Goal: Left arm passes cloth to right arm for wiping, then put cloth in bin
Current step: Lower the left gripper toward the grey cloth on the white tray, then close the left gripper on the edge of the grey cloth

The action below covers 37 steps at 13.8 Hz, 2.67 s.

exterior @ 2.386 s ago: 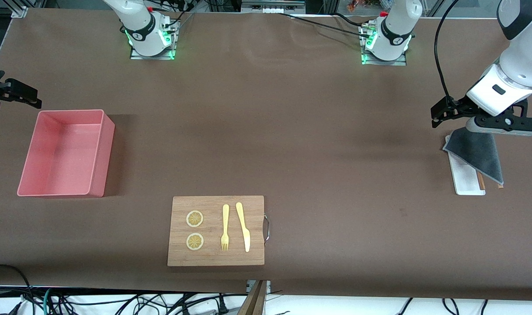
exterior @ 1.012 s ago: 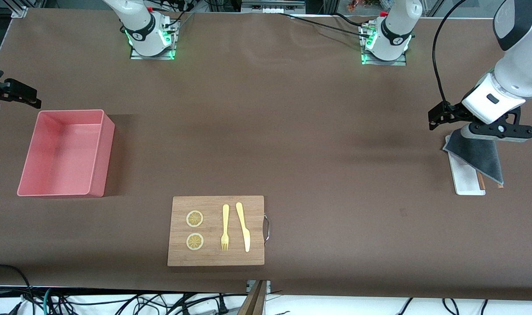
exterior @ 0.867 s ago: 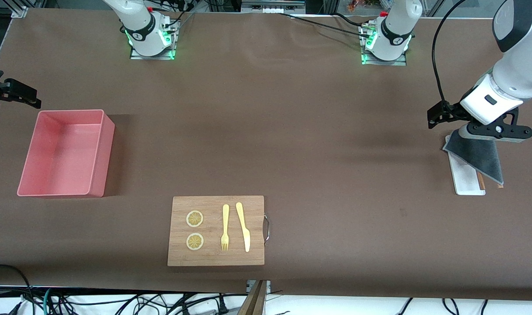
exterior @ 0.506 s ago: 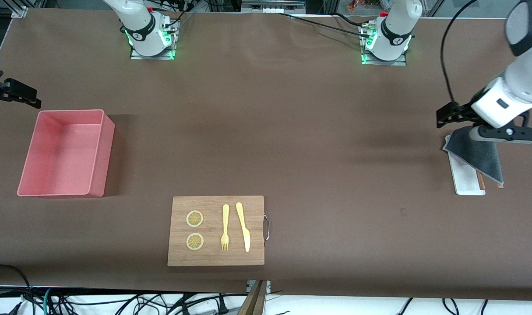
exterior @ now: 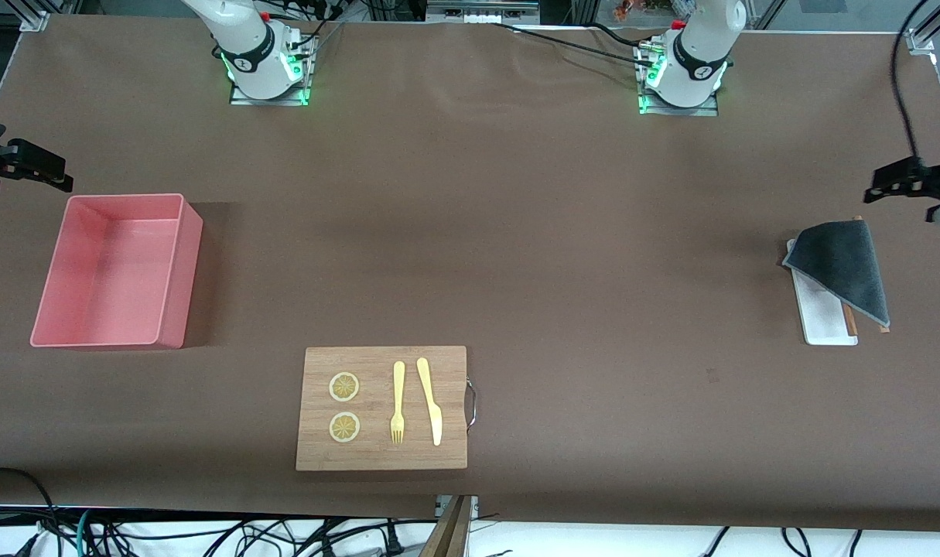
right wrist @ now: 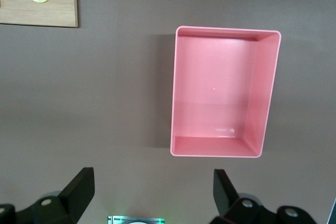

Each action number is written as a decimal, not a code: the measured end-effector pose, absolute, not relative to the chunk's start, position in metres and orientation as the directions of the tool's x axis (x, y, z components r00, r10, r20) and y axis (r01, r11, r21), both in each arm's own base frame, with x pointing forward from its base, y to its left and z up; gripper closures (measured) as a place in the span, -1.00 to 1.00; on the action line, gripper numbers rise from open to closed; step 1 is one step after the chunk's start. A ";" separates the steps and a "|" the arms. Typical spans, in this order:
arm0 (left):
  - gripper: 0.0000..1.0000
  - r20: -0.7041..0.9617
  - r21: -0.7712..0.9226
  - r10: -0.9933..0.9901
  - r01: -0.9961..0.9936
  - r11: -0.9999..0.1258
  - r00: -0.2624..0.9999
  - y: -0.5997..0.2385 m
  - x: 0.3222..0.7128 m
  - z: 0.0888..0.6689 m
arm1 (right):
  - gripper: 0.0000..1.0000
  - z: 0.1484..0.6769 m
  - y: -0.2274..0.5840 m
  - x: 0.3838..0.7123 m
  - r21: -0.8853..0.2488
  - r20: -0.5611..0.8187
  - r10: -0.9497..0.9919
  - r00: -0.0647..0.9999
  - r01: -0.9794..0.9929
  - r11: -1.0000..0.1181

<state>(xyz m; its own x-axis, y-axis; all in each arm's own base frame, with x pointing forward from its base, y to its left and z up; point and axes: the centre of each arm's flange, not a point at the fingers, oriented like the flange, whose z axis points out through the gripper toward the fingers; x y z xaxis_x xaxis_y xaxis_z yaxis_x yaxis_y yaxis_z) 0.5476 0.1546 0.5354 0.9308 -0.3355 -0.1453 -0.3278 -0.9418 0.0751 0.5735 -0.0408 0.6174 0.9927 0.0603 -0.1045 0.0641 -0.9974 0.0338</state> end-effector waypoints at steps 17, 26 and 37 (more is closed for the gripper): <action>-1.00 0.552 0.280 -0.674 -0.870 -0.405 0.491 0.453 0.458 0.253 | -1.00 0.605 -0.036 0.580 -0.011 -0.120 0.065 0.991 0.064 -0.998; -0.77 0.674 0.283 -0.604 -0.904 -0.321 0.425 0.448 0.459 0.159 | -1.00 0.591 -0.035 0.586 -0.015 -0.143 0.067 0.987 0.065 -0.998; 0.13 0.697 0.317 -0.570 -0.900 -0.301 0.436 0.440 0.453 0.127 | -1.00 0.590 -0.035 0.586 -0.016 -0.145 0.067 0.987 0.065 -0.998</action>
